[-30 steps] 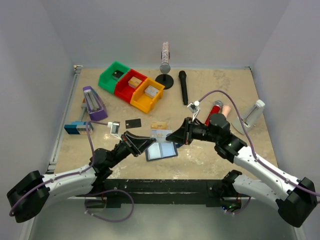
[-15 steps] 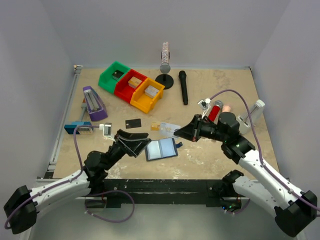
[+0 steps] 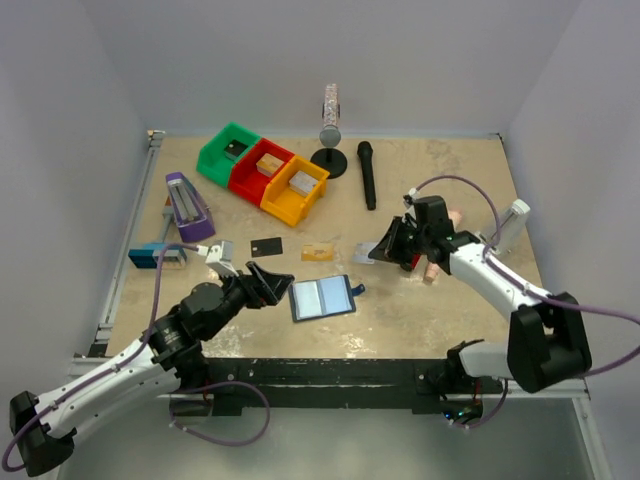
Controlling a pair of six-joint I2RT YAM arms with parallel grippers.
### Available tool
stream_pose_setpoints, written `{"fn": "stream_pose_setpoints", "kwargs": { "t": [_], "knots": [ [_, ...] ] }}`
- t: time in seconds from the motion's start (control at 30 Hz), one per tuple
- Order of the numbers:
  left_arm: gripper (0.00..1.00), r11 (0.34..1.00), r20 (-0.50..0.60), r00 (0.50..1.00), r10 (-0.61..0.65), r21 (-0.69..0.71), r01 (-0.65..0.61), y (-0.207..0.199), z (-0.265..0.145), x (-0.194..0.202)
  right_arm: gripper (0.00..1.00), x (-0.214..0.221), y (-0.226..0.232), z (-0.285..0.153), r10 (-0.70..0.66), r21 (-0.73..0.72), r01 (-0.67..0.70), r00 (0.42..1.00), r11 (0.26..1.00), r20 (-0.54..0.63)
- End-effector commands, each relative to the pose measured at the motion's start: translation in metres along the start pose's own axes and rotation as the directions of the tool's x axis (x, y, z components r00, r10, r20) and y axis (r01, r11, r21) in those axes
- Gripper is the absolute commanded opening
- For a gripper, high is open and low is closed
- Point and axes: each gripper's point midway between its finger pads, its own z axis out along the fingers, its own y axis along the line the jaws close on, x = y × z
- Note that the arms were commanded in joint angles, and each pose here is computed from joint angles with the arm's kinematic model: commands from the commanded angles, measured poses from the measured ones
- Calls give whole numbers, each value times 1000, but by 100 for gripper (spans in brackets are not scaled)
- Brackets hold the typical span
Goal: Take the credit cards out of the card holder
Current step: Place the credit card at the center of the board.
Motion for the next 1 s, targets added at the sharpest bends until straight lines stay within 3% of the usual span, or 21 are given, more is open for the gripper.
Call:
{"fn": "stream_pose_setpoints", "kwargs": {
  "t": [0.0, 0.43, 0.9, 0.97],
  "knots": [
    [90, 995, -53, 997, 51, -86, -55, 19, -5, 8, 0, -37, 7, 10, -46, 37, 45, 998, 998, 36],
    [92, 987, -77, 991, 109, -110, -117, 26, -7, 10, 0, -42, -22, 51, -52, 130, 71, 988, 989, -145],
    [93, 982, -114, 985, 130, -120, -143, 27, 0, 17, 0, -30, -29, 65, -29, 117, 60, 967, 991, -254],
    [93, 981, -114, 985, 130, -128, -145, 29, 1, 17, 5, -30, -33, 66, -21, 129, 56, 967, 990, -254]
  ]
}}
